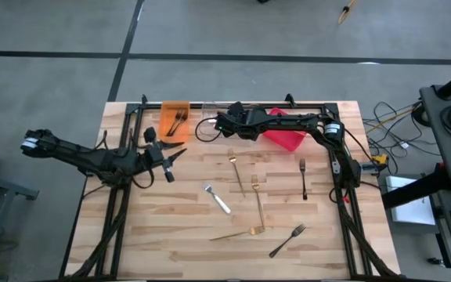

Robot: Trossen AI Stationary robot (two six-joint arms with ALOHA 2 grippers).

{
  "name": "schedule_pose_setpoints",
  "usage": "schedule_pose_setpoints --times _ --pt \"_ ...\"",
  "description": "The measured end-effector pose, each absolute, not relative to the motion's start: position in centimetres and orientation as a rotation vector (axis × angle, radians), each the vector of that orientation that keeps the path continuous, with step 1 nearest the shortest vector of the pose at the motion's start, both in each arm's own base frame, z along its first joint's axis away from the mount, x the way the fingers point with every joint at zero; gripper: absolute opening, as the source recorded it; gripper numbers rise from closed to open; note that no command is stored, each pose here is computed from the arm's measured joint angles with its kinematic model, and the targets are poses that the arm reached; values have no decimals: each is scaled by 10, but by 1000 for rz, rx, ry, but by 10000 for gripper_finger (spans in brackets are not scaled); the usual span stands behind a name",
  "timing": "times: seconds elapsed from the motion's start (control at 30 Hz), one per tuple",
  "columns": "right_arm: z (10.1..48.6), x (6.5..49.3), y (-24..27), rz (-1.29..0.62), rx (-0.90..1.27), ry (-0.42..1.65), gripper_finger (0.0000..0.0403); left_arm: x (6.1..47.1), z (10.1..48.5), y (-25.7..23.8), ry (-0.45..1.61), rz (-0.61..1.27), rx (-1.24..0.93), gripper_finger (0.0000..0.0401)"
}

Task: Sort silverware by color (type)
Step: Put the white fork into the transparent bin

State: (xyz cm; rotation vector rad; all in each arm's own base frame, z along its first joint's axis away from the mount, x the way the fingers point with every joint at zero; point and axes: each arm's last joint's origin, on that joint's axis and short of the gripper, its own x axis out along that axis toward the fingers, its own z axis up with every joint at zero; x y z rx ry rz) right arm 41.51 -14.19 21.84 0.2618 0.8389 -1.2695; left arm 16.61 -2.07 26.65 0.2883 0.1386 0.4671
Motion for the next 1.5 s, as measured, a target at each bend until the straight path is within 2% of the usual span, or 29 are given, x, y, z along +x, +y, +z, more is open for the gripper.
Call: schedule_pose_setpoints --times 1.23,1.33,1.5 --pt "220 418 -143 -1261 264 809 29 166 264 -21 166 469 315 77" --pt "220 419 -143 -1253 258 800 40 166 264 -21 166 469 315 77" --pt "221 420 -143 -1253 260 794 82 166 264 -21 166 469 315 77"
